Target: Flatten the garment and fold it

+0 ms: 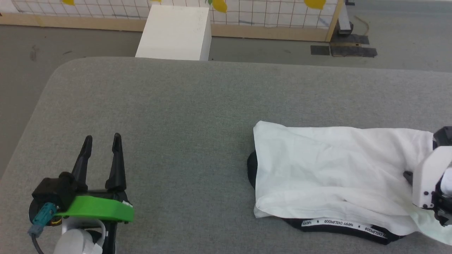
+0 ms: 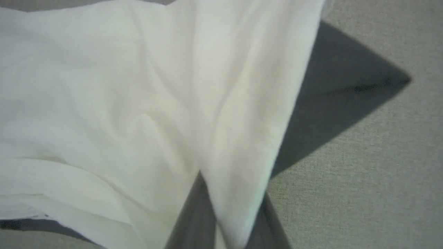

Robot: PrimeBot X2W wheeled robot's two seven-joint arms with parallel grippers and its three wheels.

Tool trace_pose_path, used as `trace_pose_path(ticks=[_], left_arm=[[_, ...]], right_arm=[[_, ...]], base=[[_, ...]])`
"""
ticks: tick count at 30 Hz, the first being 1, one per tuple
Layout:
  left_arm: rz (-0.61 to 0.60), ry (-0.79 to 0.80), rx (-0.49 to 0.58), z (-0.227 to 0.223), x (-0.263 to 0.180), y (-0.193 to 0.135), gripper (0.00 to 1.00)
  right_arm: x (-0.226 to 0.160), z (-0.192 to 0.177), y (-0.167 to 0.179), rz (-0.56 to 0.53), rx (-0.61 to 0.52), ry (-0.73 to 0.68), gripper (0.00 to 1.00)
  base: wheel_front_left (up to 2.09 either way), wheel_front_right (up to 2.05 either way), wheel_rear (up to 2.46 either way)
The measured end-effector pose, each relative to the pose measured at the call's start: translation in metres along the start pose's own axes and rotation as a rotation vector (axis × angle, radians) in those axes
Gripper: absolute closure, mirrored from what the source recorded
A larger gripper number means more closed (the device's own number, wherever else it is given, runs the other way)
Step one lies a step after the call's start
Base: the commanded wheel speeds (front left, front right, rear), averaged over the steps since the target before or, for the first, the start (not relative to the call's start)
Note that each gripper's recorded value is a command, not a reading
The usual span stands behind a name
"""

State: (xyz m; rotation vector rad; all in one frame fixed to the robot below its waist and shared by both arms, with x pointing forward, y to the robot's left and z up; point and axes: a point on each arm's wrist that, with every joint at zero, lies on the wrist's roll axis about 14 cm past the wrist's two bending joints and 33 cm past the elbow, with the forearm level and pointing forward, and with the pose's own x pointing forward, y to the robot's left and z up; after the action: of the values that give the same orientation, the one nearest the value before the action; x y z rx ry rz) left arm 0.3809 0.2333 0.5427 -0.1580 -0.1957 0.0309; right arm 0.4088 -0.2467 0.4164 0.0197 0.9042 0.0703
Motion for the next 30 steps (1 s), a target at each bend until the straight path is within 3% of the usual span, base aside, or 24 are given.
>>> trace_pose_path(ticks=[7, 13, 20, 30], left_arm=[[-0.017, -0.01, -0.01, 0.004, -0.005, -0.007, 0.0], [-0.023, -0.008, -0.017, 0.004, -0.007, -0.009, 0.0], [-0.005, 0.004, -0.026, 0.001, -0.012, -0.004, 0.0], [0.036, 0.037, -0.028, -0.009, -0.017, 0.008, 0.0]], right_arm=[[-0.03, 0.022, 0.039, 0.05, -0.149, -0.006, 1.0], [-0.041, 0.029, 0.095, 0.161, -0.295, -0.004, 1.0], [-0.035, 0.037, 0.153, 0.272, -0.441, -0.013, 1.0], [-0.004, 0.032, 0.213, 0.383, -0.545, 0.024, 1.0]], base=[[0.0, 0.0, 0.0], [0.0, 0.0, 0.0], [0.0, 0.0, 0.0], [0.0, 0.0, 0.0]])
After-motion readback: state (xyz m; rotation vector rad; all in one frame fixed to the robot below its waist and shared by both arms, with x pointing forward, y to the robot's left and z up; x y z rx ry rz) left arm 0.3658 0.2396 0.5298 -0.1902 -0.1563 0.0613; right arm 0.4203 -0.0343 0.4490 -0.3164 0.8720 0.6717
